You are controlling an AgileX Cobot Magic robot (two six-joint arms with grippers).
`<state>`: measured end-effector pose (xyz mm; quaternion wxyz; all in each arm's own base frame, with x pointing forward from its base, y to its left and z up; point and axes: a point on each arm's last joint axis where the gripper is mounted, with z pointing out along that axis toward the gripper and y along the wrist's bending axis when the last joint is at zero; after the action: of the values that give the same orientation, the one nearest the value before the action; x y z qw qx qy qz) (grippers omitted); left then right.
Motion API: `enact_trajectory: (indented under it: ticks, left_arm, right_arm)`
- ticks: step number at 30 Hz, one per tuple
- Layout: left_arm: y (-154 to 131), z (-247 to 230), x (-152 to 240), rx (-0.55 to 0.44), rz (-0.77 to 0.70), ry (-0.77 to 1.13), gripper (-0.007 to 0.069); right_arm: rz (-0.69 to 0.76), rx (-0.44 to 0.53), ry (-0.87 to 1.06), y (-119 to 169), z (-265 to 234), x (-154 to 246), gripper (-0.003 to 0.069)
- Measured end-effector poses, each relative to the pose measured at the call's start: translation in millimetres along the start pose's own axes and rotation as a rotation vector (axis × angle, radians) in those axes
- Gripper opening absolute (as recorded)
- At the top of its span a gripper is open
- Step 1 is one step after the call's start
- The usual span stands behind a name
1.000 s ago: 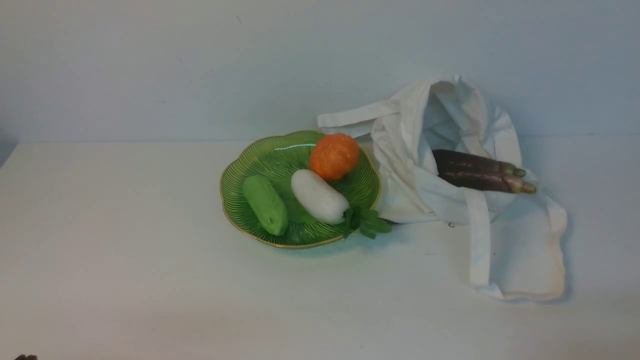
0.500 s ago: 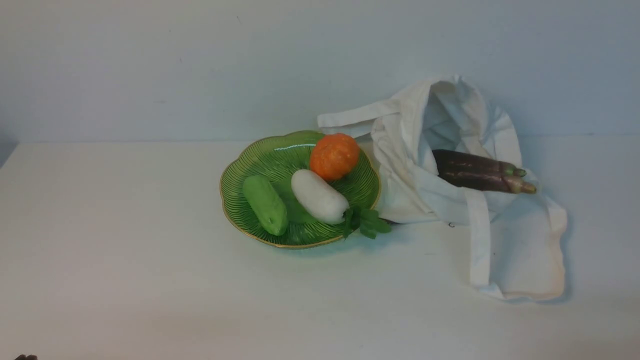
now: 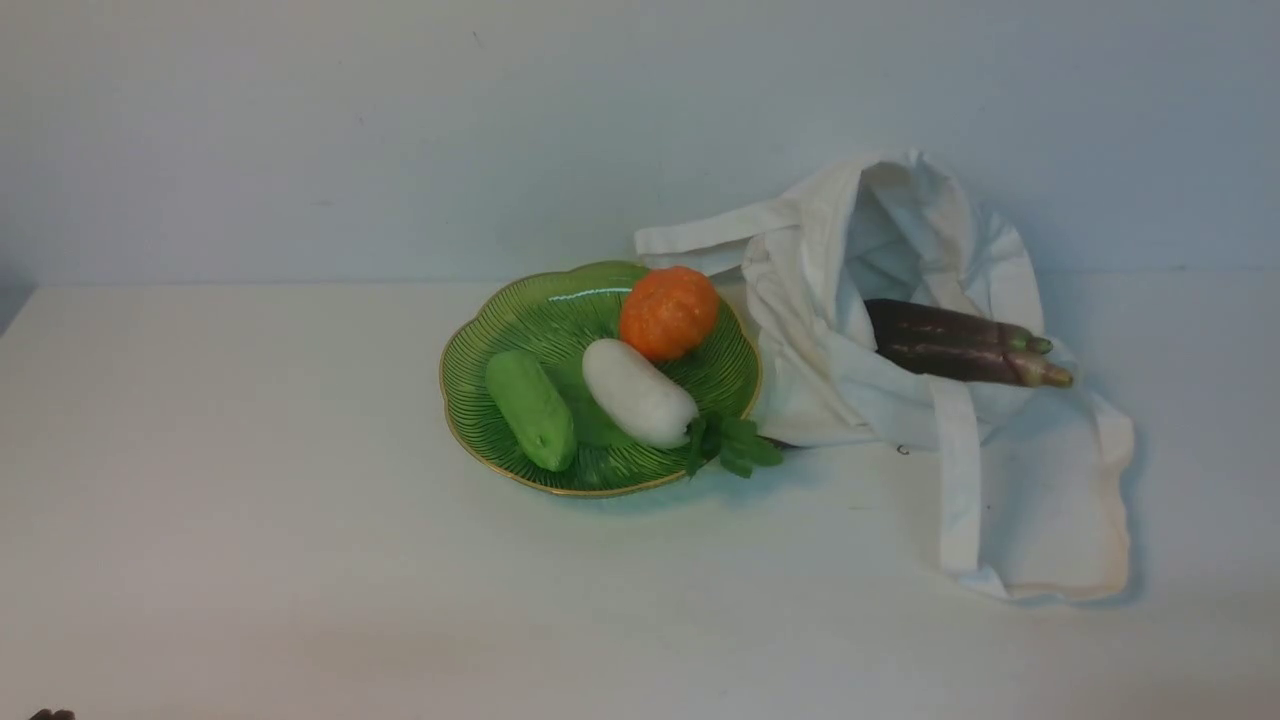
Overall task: Take vegetables from cloth bag on white table place on plate.
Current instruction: 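Reach into the white cloth bag and grasp a vegetable inside with the right gripper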
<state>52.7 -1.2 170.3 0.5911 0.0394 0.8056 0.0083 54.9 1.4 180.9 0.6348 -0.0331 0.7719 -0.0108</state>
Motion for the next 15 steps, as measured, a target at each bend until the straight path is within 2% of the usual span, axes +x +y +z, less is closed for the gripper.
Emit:
enact_trajectory:
  ticks: [4,5,6,7,8,9,11,14,15]
  left_arm:
    - [0,0,0,0.0,0.0,0.0,-0.0005]
    - [0,0,0,0.0,0.0,0.0,-0.0005]
    - [0,0,0,0.0,0.0,0.0,-0.0005]
    - [0,0,0,0.0,0.0,0.0,-0.0005]
    - [0,0,0,0.0,0.0,0.0,-0.0005]
    - [0,0,0,0.0,0.0,0.0,-0.0005]
    - [0,0,0,0.0,0.0,0.0,-0.0005]
    - [0,0,0,0.0,0.0,0.0,-0.0005]
    - [0,0,0,0.0,0.0,0.0,-0.0005]
  right_arm:
    - [0.019,-0.003,0.0,0,0,0,-0.0015]
    - [0.059,-0.055,-0.001,1,0,0,-0.0015]
    - [0.128,-0.02,0.001,2,0,0,-0.0015]
    - [0.206,-0.057,0.0,3,0,0,-0.0015]
    - [0.317,-0.053,0.005,5,0,0,-0.0015]
    - [0.475,-0.082,0.009,7,0,-1,-0.0015]
    - [0.698,-0.126,0.017,11,-1,-2,-0.0015]
    - [0.921,-0.175,0.016,14,-1,-5,-0.0015]
    - [0.946,-0.181,0.014,15,-1,-6,-0.0015]
